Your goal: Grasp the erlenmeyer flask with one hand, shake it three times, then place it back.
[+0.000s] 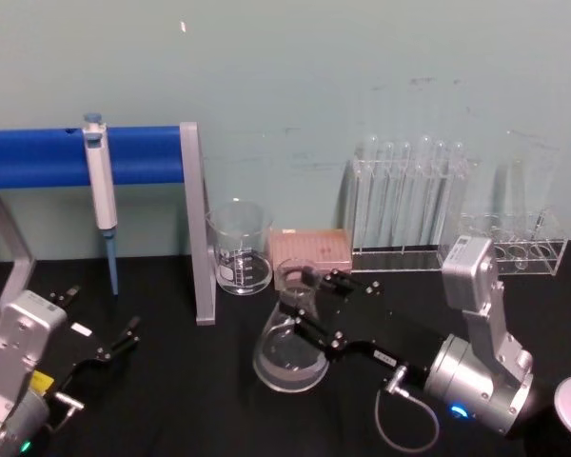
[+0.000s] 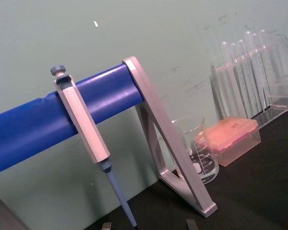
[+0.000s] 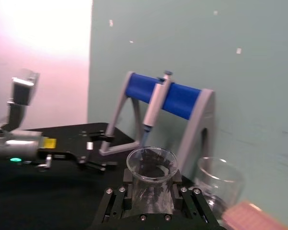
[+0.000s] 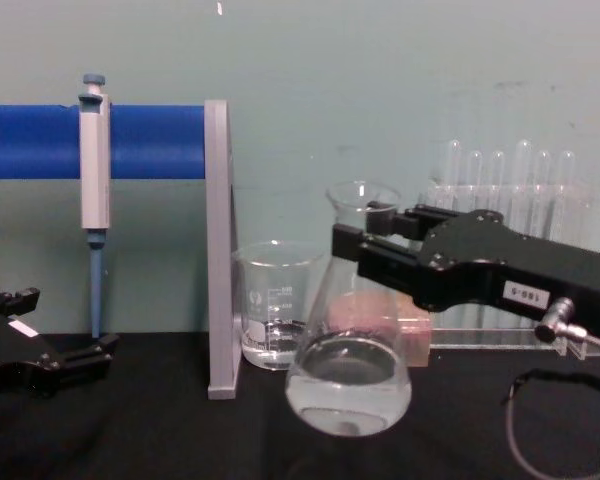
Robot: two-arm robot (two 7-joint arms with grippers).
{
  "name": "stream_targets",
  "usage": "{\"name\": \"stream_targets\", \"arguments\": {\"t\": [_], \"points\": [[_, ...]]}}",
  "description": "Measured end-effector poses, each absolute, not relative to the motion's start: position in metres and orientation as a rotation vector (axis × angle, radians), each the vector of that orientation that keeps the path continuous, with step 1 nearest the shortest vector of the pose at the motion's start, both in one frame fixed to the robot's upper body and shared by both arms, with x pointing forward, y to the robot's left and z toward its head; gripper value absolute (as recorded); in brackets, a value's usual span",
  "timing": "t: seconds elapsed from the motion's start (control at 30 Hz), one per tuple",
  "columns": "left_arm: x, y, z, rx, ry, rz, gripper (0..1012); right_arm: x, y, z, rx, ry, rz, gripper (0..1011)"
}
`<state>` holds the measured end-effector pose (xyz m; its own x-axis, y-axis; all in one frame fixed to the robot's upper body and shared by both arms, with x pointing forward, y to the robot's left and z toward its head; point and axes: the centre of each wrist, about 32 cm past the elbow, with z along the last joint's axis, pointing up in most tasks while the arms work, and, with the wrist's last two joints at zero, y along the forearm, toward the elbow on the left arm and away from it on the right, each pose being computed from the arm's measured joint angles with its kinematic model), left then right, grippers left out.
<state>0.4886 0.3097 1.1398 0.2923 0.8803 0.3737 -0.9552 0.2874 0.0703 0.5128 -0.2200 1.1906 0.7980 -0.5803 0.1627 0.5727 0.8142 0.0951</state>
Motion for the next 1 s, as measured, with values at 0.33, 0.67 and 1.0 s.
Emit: {"name": "stream_targets", "arguments": {"t": [0.33,0.67,1.0], "points": [[0.489,0.31,1.14,0.304,-0.285,1.248,1001,0.509,-0.214,1.189,0.051,-0.177,-0.568,457],[0.489,0.31,1.14,0.304,-0.285,1.248,1001,0.505,-0.213,1.186,0.071,-0.164,-0.64,457],[0.489,0.31,1.14,0.304,-0.285,1.248,1001,0.499,-0.215,1.184,0.076,-0.206,-0.832,457]]}}
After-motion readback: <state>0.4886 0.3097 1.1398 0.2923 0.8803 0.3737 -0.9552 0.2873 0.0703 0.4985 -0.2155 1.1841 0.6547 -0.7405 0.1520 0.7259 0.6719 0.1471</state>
